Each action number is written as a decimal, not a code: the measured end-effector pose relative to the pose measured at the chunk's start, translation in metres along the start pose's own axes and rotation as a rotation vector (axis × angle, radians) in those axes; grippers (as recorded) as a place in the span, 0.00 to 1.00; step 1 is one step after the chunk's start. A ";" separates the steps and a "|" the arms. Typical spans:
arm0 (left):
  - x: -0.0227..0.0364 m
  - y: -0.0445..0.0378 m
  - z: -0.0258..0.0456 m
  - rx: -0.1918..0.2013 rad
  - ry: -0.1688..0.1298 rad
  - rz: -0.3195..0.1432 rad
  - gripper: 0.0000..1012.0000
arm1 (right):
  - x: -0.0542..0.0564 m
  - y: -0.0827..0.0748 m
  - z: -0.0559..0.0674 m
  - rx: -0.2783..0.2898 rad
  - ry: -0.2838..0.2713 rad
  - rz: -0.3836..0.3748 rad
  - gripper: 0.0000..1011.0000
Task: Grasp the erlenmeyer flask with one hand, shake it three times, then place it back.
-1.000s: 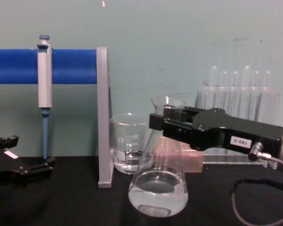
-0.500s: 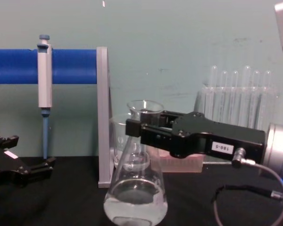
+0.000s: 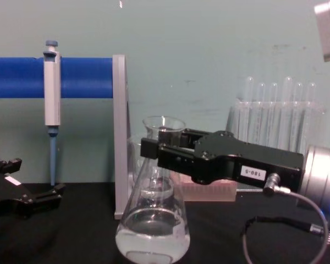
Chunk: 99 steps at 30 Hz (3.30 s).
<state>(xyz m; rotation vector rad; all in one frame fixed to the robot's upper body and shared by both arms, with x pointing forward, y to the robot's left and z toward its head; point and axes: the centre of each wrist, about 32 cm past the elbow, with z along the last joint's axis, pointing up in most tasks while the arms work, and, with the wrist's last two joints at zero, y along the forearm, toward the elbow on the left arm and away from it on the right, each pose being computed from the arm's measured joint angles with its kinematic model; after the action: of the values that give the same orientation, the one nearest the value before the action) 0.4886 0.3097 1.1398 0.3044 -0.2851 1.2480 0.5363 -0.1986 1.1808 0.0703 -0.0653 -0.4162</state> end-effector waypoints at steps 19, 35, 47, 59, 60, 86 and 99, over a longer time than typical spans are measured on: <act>0.0000 0.0000 0.0000 0.000 0.000 0.000 0.99 | -0.013 -0.038 0.008 0.026 -0.053 -0.269 0.45; 0.0000 0.0000 0.0000 0.000 0.000 0.000 0.99 | -0.018 -0.090 0.015 0.003 -0.072 -0.513 0.45; 0.0000 0.0000 0.0000 0.000 0.000 0.000 0.99 | -0.018 -0.092 0.015 -0.004 -0.074 -0.513 0.45; 0.0000 0.0000 0.0000 0.000 0.000 0.000 0.99 | -0.018 -0.059 0.012 0.001 -0.052 -0.342 0.45; 0.0000 0.0000 0.0000 0.000 0.000 0.000 0.99 | -0.018 -0.059 0.012 0.001 -0.052 -0.342 0.45; 0.0000 0.0000 0.0000 0.000 0.000 0.000 0.99 | -0.028 0.009 0.009 0.015 -0.018 -0.006 0.45; 0.0000 0.0000 0.0000 0.000 0.000 0.000 0.99 | -0.027 0.008 0.010 0.014 -0.023 -0.010 0.45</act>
<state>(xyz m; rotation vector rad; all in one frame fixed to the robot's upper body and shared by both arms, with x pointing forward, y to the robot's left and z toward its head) 0.4886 0.3096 1.1398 0.3044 -0.2850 1.2479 0.5138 -0.1805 1.1902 0.0791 -0.0908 -0.4266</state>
